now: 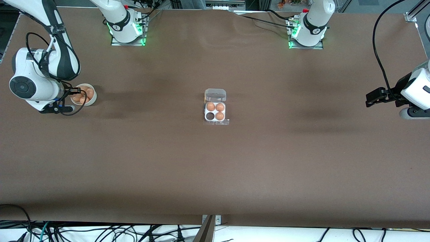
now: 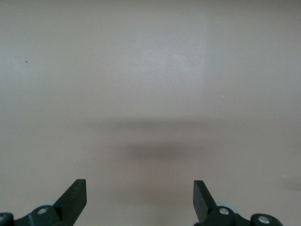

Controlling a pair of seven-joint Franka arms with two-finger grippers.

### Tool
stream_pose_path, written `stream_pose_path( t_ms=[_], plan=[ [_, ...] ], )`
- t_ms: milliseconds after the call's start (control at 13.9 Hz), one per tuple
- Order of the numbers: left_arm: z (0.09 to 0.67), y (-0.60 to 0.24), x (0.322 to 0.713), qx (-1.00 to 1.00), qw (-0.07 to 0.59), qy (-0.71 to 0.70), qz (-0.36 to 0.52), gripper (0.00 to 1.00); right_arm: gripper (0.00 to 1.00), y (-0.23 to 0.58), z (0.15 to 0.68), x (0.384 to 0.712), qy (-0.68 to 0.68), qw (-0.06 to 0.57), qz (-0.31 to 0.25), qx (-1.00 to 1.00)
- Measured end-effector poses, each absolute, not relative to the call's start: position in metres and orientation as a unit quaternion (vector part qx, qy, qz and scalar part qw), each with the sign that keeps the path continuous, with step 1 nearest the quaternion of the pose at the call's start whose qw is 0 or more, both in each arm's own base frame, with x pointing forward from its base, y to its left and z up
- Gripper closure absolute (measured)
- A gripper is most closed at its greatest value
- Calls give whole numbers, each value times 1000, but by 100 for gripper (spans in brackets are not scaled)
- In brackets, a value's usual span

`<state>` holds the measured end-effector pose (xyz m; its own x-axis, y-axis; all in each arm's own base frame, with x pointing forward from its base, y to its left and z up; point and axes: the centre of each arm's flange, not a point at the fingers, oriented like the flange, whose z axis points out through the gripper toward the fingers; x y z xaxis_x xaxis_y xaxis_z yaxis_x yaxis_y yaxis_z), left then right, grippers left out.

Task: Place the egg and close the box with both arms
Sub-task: 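Lift the egg with the right gripper and carry it toward the egg box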

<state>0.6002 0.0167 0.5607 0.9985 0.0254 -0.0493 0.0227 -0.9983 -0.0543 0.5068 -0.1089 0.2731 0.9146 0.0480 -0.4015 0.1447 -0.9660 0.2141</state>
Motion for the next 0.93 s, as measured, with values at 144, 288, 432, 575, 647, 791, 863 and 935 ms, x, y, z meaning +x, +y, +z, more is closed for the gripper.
stream_pose_path(
  t_ms=[144,288,432,575,647,791,863,935],
  plan=[
    [561,17,600,-999,27,-12,25,0,52,-84,285,524,54,123,-205,970],
    [561,17,600,-999,27,-12,25,0,52,-49,295,544,57,108,-212,970],
    [561,17,600,-999,27,-12,25,0,52,-7,304,565,48,87,-223,970],
    [561,17,600,-999,27,-12,25,0,52,38,312,583,26,79,-231,969],
    [561,17,600,-999,27,-12,25,0,52,62,314,590,15,78,-231,970],
    [561,17,600,-999,27,-12,25,0,52,113,317,598,-6,74,-224,972],
    [561,17,600,-999,27,-12,25,0,52,138,318,599,-14,73,-220,973],
    [561,17,600,-999,27,-12,25,0,52,163,318,598,-19,72,-216,973]
  ],
)
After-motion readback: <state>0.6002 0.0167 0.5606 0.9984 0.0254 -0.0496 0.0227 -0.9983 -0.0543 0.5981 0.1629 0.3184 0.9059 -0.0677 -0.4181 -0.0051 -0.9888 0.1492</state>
